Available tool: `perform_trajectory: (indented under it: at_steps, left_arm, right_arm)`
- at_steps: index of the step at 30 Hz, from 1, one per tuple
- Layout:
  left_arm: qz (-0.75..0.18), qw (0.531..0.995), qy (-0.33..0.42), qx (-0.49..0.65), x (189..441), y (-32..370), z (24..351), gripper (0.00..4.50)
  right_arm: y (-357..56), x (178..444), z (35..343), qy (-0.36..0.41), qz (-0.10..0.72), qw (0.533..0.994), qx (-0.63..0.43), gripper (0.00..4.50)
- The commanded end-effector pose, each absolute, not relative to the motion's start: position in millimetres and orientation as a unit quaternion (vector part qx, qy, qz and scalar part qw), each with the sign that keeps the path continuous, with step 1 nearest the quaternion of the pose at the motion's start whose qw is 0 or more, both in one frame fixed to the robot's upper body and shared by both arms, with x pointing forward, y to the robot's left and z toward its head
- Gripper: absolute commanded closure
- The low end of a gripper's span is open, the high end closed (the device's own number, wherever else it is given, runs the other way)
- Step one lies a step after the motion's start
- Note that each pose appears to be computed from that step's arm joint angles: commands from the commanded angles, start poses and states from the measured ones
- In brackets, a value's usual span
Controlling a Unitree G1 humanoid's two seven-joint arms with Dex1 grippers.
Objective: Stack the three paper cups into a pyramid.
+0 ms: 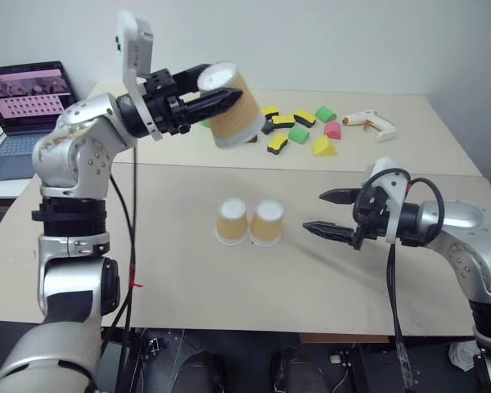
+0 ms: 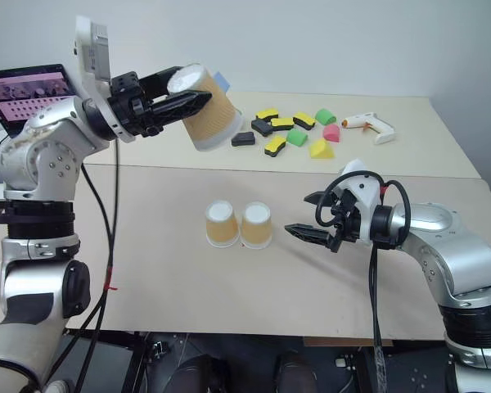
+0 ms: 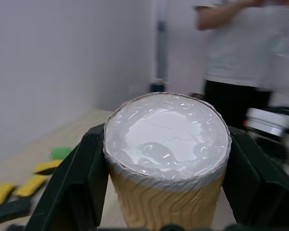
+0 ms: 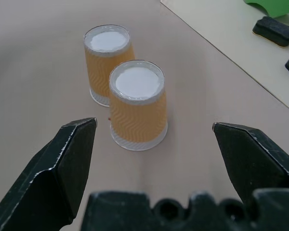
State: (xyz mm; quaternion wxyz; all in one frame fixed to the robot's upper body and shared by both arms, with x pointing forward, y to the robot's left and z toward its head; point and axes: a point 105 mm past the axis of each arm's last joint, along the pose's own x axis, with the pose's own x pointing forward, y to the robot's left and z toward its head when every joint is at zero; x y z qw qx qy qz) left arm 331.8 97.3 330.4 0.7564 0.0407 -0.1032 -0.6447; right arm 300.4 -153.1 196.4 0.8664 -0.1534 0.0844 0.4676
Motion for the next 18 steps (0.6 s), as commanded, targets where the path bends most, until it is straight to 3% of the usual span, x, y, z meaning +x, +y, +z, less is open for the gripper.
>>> perform_trajectory:
  at_steps: [1,5,18]
  left_arm:
    - [-0.696,0.711,-0.070,0.069,320.2,95.5,330.1,1.77]
    - [-0.690,0.713,-0.043,0.118,336.5,92.1,313.7,1.77]
    - [-0.708,0.687,-0.013,0.160,344.5,78.1,276.8,1.77]
  right_arm:
    - [-157.0,298.6,209.1,0.053,0.452,0.874,-0.173,0.00]
    - [-159.2,294.8,208.3,0.049,0.440,0.881,-0.169,0.00]
    - [-164.8,290.1,207.9,0.049,0.425,0.889,-0.164,0.00]
